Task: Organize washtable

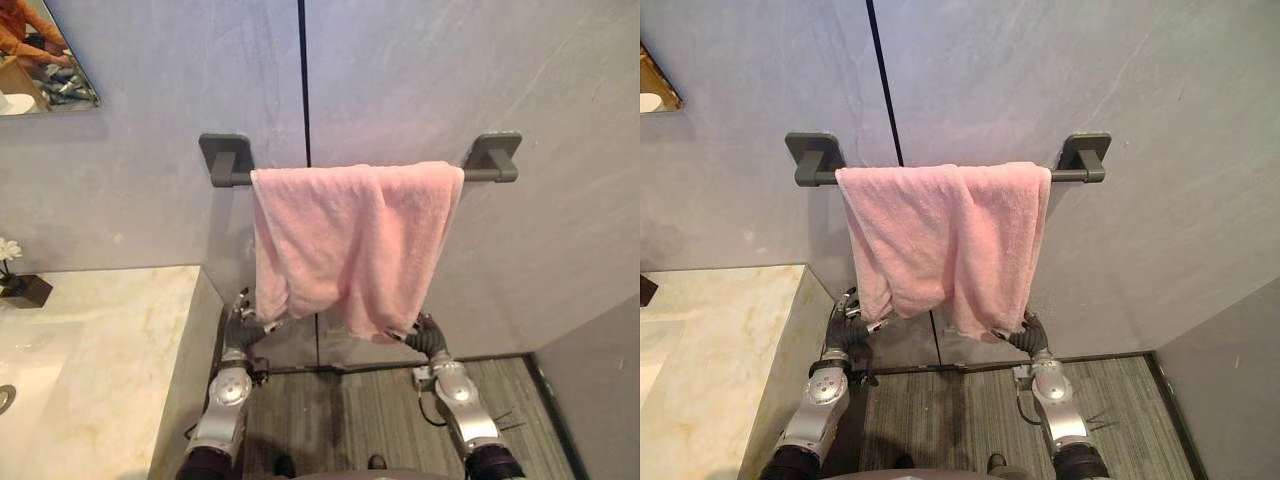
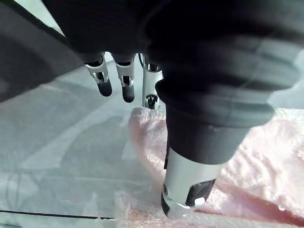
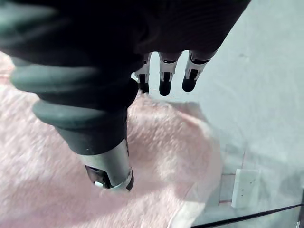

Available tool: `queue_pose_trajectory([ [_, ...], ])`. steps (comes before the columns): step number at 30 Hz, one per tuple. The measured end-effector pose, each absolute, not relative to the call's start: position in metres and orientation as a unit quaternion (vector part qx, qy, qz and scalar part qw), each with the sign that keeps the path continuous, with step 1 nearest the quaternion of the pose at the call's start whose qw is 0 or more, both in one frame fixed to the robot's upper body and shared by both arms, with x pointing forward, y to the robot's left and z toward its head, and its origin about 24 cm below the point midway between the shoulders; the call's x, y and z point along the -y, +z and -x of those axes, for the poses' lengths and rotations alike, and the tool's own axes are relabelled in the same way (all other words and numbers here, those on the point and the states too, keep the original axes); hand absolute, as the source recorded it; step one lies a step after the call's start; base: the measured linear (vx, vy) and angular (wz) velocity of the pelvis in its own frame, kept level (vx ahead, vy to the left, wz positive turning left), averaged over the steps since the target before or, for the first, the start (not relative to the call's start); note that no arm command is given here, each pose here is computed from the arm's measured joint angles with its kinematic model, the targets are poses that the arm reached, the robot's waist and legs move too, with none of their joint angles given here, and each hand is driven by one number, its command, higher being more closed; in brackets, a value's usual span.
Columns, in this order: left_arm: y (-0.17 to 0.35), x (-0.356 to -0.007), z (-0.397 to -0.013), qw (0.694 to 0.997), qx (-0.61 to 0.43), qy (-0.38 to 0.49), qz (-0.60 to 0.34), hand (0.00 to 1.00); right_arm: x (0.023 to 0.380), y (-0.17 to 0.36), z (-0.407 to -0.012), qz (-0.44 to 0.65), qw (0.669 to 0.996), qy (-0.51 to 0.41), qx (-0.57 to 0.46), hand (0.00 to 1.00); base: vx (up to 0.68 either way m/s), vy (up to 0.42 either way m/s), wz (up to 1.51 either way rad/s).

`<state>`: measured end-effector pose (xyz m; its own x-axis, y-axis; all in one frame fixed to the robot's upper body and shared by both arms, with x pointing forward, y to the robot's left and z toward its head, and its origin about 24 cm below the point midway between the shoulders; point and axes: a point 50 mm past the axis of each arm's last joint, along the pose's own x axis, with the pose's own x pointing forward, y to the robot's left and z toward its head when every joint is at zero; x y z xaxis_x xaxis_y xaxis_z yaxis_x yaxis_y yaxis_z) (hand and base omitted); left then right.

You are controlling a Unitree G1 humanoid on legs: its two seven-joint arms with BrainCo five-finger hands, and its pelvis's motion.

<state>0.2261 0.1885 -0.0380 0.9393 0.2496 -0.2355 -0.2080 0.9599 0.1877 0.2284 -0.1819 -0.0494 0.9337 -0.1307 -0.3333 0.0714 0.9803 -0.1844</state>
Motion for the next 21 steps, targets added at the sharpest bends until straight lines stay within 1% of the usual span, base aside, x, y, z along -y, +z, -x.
queue_pose_trajectory([
  [3,-0.042,-0.204,-0.218,0.976,-0.144,0.142,-0.085,0.00,0.206,-0.049,-0.221,0.088,0.975,-0.103,-0.178,0.00,0.00,0.000,0.00],
  [7,-0.045,-0.218,-0.209,0.970,-0.159,0.164,-0.078,0.00,0.229,-0.048,-0.214,0.094,0.969,-0.139,-0.182,0.00,0.00,0.000,0.00],
  [12,-0.036,-0.222,-0.207,0.974,-0.139,0.166,-0.071,0.00,0.249,-0.033,-0.210,0.076,0.968,-0.184,-0.151,0.00,0.00,0.000,0.00],
  [14,-0.029,-0.224,-0.209,0.975,-0.123,0.173,-0.061,0.00,0.262,-0.026,-0.208,0.064,0.965,-0.216,-0.135,0.00,0.00,0.000,-0.05],
  [19,-0.003,-0.228,-0.215,0.978,-0.063,0.194,-0.034,0.00,0.282,-0.002,-0.206,0.063,0.957,-0.269,-0.083,0.00,-0.03,-0.017,-0.09],
  [21,0.029,-0.231,-0.218,0.977,0.011,0.213,-0.011,0.00,0.294,0.028,-0.205,0.063,0.950,-0.304,-0.019,0.00,0.00,0.000,0.00],
])
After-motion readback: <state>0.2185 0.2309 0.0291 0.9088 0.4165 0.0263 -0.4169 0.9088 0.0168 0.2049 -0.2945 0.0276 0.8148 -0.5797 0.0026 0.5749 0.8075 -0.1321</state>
